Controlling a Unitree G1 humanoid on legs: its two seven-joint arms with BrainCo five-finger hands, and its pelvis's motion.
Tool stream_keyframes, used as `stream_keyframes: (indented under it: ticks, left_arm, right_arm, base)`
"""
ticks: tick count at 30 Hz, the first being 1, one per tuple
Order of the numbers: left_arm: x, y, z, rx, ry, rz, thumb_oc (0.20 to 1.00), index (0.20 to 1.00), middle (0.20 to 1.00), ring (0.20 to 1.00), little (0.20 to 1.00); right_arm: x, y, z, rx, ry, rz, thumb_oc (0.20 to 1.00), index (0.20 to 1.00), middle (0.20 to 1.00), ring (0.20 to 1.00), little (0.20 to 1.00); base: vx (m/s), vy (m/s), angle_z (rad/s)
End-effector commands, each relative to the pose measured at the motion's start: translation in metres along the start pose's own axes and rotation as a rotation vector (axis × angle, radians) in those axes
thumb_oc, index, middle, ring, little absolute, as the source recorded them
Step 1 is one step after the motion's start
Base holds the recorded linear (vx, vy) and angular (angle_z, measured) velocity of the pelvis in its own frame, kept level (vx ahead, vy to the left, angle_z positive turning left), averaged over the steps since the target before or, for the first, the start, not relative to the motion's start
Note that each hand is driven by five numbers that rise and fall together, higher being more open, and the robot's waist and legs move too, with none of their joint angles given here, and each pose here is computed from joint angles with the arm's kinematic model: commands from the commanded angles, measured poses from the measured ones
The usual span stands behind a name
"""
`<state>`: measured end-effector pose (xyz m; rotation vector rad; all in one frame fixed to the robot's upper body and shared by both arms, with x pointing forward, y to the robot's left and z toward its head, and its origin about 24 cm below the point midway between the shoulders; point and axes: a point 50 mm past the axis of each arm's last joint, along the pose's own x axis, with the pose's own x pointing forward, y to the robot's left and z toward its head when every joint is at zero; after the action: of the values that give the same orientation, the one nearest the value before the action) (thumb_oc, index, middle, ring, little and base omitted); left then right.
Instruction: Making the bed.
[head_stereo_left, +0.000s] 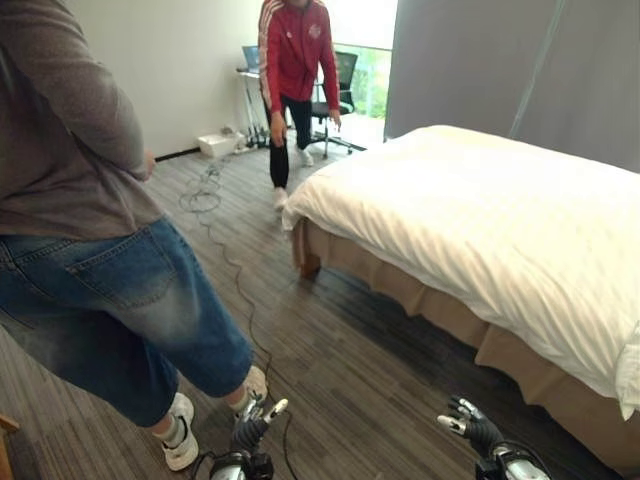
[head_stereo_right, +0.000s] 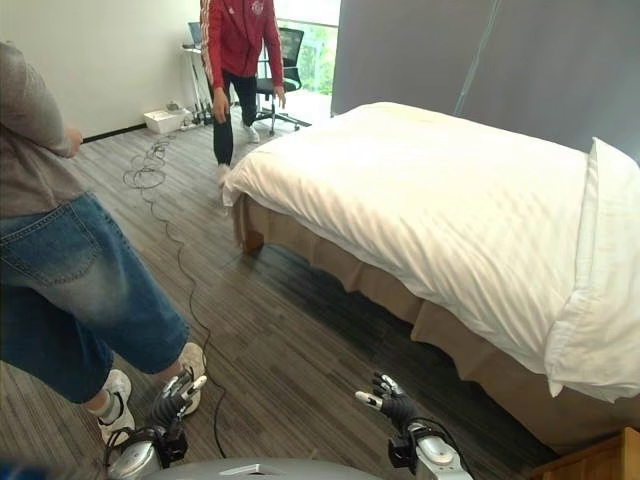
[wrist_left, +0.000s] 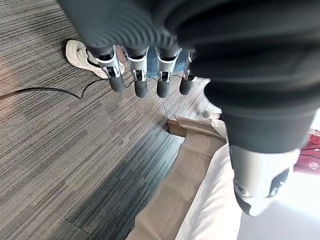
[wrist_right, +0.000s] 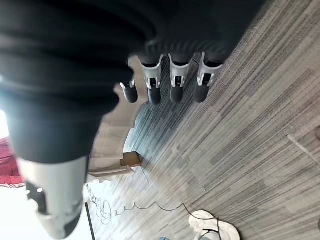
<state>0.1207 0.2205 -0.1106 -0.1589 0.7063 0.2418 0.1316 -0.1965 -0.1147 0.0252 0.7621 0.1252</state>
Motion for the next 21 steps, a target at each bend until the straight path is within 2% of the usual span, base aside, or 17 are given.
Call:
stream_keyframes:
  ticks: [1, 21]
  left_arm:
    - [0.0129, -0.0095, 0.028, -0.025, -0.105, -0.034, 1.0, 1.0, 1.0, 1.0, 1.0]
    - [0.0147, -0.0096, 0.0247, -0.036, -0.091, -0.022, 1.0, 1.0, 1.0, 1.0, 1.0]
  right_arm:
    - [0.0164, 0.0064, 0.0406, -0.063, -0.14, 0.044, 1.0, 1.0, 1.0, 1.0, 1.0]
    - [0.0164, 0.0058, 0.0369, -0.064, -0.124, 0.041, 1.0, 1.0, 1.0, 1.0, 1.0]
  base:
    - [0.0, 0.0, 0.0]
    - [0.0, 0.0, 0.0]
